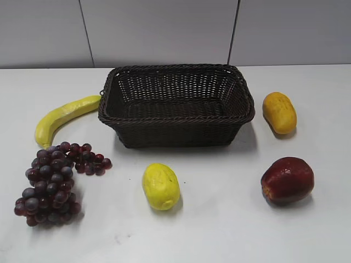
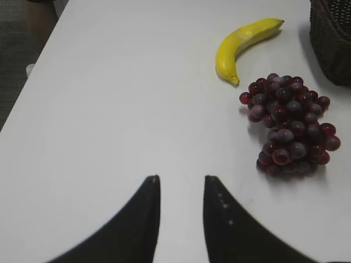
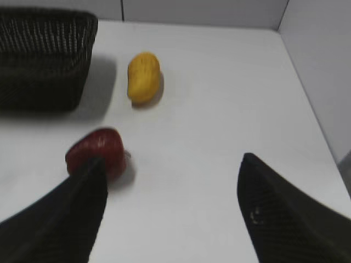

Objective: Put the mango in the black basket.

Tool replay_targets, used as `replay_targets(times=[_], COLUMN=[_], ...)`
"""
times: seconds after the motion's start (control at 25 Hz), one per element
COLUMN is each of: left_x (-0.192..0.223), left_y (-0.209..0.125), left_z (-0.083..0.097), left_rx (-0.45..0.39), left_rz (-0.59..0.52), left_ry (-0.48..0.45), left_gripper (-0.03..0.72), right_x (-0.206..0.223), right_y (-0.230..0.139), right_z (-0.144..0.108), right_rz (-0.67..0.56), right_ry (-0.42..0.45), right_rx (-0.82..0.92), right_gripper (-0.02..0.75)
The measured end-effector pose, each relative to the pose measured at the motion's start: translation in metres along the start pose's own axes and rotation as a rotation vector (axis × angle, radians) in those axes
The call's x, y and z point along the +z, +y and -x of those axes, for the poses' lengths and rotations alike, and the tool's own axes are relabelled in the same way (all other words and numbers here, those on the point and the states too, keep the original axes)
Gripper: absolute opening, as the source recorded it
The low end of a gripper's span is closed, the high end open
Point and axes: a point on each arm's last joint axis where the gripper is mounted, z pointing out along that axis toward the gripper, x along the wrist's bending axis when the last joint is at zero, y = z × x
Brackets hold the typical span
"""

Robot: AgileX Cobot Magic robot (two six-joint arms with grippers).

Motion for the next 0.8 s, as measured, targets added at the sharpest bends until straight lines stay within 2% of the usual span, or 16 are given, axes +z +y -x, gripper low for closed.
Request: replay_targets(times=[0.2, 0.4, 0.52, 0.64, 0.8], left_x=[0.0, 0.0, 0.0, 0.0, 0.0], left_y=[0.0, 0.0, 0.0, 0.0, 0.0], left_z=[0.0, 0.0, 0.0, 0.0, 0.0], left_rx=[0.0, 0.0, 0.0, 0.0, 0.0], left_rz=[0.0, 0.0, 0.0, 0.0, 0.0], left_ry=[0.0, 0.0, 0.0, 0.0, 0.0], left_gripper=[0.201, 0.201, 0.201, 0.201, 0.201], right_x=[0.044, 0.098, 0.137, 0.176, 0.234], right_y=[0.021, 0.029, 0.026, 0.028, 0.032], right_z=[-0.001, -0.004, -0.006, -0.007, -0.008], right_rz=[0.195, 0.201, 0.11, -0.032, -0.286], right_ry=[0.002, 0.015, 0.027, 0.037, 0.049], right_rx=[-0.006, -0.01, -0.012, -0.013, -0.017], right_gripper=[0.57, 0.57, 0.57, 0.57, 0.57])
